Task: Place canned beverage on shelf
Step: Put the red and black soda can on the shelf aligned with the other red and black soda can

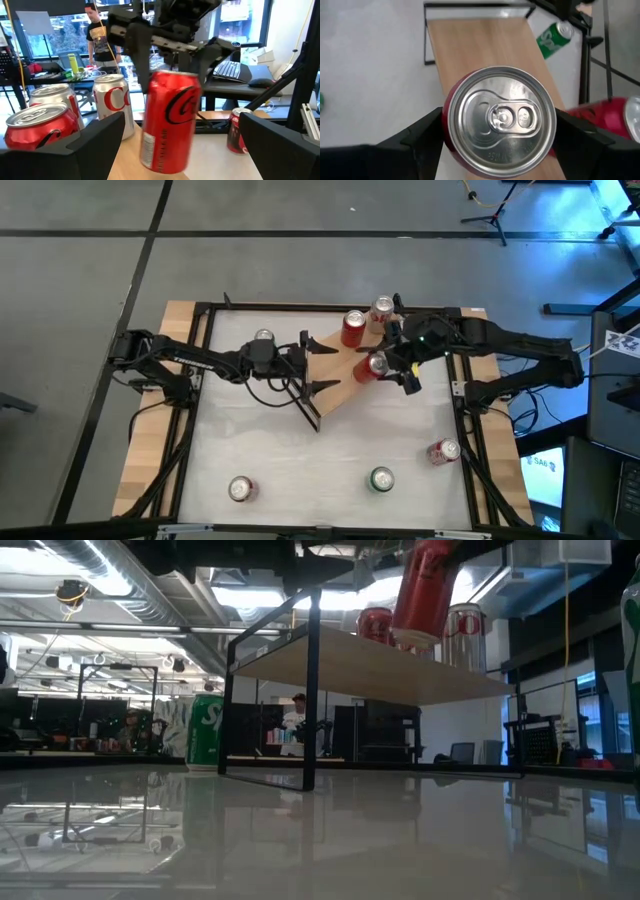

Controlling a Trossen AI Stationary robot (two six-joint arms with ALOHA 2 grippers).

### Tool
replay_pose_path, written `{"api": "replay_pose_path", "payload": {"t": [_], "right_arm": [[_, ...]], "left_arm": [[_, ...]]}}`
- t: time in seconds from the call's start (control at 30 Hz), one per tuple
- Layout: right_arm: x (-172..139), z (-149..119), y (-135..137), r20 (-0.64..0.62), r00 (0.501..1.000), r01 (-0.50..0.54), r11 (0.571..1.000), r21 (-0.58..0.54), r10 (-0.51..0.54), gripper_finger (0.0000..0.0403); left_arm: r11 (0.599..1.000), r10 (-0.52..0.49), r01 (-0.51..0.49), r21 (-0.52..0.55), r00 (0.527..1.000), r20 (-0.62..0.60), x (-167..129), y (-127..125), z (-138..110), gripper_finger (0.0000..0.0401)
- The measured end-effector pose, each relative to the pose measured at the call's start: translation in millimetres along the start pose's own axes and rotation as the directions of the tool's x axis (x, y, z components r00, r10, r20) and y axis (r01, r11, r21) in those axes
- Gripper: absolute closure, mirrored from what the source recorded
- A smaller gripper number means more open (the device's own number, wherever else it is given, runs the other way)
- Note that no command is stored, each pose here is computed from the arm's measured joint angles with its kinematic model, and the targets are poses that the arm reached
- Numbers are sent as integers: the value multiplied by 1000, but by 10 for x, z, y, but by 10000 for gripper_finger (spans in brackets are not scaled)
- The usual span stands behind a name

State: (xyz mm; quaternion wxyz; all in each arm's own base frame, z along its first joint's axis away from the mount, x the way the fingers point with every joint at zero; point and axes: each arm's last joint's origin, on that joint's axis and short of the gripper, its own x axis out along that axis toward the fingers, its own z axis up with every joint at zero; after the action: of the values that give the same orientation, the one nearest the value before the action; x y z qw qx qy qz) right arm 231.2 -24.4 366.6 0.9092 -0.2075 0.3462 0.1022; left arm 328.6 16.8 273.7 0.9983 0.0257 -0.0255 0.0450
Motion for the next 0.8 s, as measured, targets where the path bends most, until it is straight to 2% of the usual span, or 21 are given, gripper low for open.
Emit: {"api": "replay_pose_path", "payload": {"t": [0.23,0.5,0.8], "right_arm": [[-26,-118,-125,-41,999,15,1000,21,-14,102],[-10,-178,-222,-14,1000,-27,999,32,27,102],[30,-201,-262,-27,999,-27,998,-55,26,102]], "left_arm": [[1000,-2,2,-20,1000,0,0,-1,0,21],[1000,-1,1,-26,1000,2,6,-1,-6,21],[1000,3,-3,-27,1000,-1,9,5,-12,21]]}}
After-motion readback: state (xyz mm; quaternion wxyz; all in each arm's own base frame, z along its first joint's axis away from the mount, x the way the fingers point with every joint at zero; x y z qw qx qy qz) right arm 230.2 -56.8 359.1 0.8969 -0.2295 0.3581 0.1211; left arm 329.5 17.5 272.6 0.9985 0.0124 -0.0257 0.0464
